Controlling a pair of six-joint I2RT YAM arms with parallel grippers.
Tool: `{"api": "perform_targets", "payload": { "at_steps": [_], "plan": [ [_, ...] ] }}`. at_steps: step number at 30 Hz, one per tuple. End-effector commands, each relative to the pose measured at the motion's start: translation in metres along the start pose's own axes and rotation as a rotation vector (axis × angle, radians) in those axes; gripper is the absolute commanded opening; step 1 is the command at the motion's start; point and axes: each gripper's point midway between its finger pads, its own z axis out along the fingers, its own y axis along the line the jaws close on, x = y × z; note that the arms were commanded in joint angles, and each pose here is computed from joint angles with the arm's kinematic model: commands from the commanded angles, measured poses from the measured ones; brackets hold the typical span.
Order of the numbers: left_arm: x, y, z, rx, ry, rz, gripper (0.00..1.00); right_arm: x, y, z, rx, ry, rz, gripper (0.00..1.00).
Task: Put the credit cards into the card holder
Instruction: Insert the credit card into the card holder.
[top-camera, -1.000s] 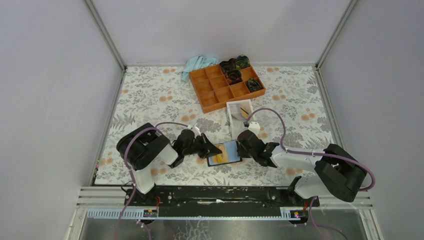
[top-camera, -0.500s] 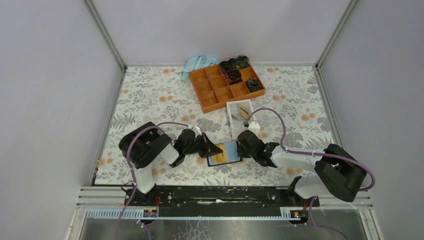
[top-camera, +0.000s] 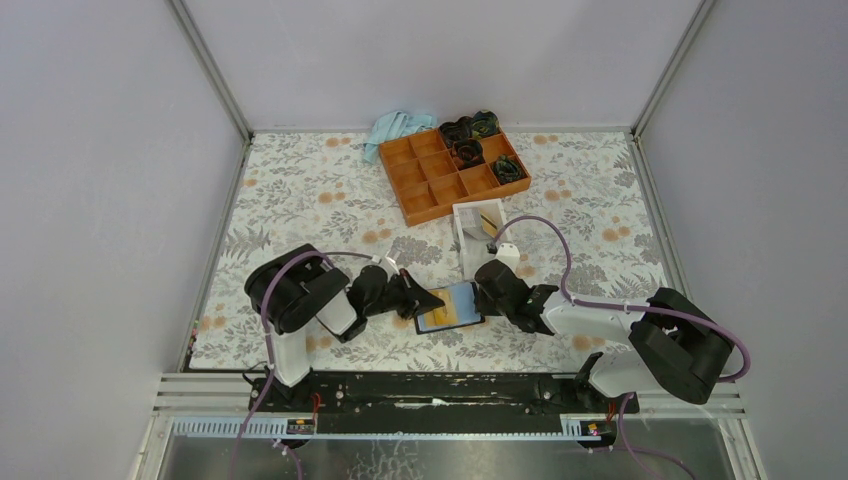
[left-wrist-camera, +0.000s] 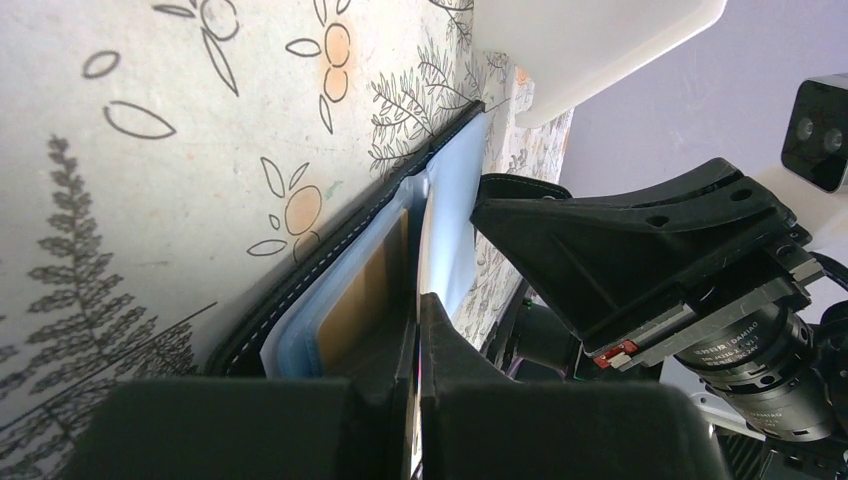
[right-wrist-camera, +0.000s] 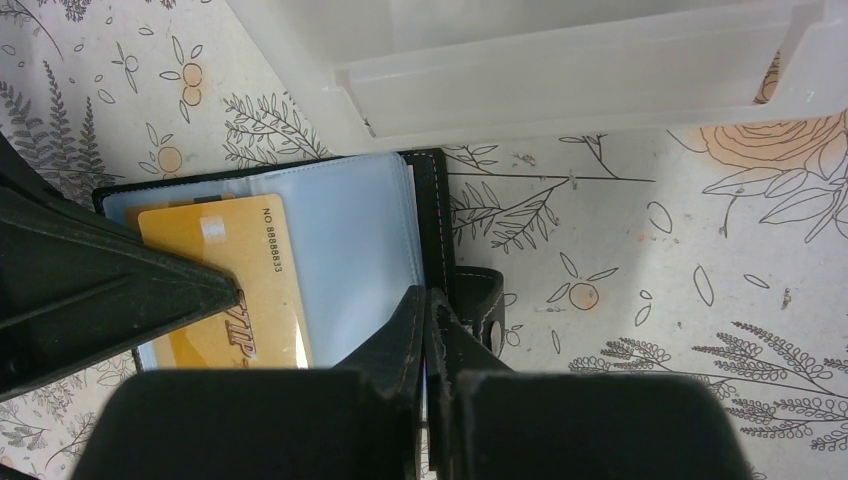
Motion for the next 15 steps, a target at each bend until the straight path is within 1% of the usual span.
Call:
{"api": "perform_targets", "payload": {
  "at_steps": [1,8,15],
  "plan": [
    [-0.0054,0.0194,-0.0041,-0.068,-0.061,-0.010,0.00,0.0288,-0.0188,0.0010,0.049,0.102,-0.041,0.00],
    [-0.0085,0.0229,-0.0057,-0.082,-0.084,-0.009,0.00,0.0297,-0.0189,0.0006,0.048,0.105,-0.043,0.00],
    [-0.0065,0.0205,-0.0027,-0.069,-0.075,-0.002,0.00,0.0296,-0.0175,0.0011,0.043,0.105,-0.039,0.00]
  ]
}}
